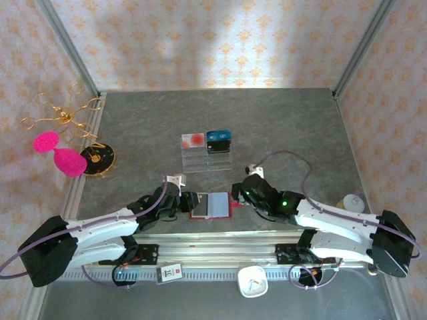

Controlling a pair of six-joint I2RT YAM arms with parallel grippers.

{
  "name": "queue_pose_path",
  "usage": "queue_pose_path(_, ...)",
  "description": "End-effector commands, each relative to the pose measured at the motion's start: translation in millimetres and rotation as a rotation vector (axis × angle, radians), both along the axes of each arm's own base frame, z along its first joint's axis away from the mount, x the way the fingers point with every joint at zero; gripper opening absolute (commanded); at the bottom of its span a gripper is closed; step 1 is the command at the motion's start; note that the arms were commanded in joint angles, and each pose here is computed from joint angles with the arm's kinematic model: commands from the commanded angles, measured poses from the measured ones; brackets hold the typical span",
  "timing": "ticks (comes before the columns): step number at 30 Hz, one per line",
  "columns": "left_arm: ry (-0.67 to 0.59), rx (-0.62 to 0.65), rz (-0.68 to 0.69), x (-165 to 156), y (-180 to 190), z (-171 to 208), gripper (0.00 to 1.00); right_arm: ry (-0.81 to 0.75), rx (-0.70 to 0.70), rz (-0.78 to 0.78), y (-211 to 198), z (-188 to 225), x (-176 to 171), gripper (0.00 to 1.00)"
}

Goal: Take the credit cards out of the card holder

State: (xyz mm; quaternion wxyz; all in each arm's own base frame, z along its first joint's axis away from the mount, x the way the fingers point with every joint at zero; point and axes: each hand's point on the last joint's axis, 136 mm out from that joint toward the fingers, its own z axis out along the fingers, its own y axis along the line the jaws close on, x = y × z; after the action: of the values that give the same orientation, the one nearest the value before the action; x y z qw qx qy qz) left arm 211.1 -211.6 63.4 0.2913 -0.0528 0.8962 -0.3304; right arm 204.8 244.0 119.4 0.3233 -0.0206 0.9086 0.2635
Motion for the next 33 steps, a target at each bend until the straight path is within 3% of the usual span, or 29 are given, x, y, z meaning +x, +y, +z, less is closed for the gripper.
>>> queue_pose_path(1,-0.061,0.038,0.014,13,3,8,0.1,0.055,0.155,0.209,56,13,-13,0.25)
queue_pose_path(5,-0.055,0.074,0.022,15,10,-1,0.0,0.164,0.19,0.315,92,-5,-18,0.24)
queue_pose_path(8,-0.046,0.085,0.018,14,12,-9,0.0,0.238,0.196,0.325,104,-22,-18,0.23)
queue_pose_path(14,-0.015,0.045,-0.016,10,2,-19,0.0,0.322,0.153,0.226,91,-62,-8,0.21)
queue_pose_path(33,0.056,0.069,-0.005,-3,11,-43,0.0,0.381,0.142,0.249,98,-87,-10,0.2)
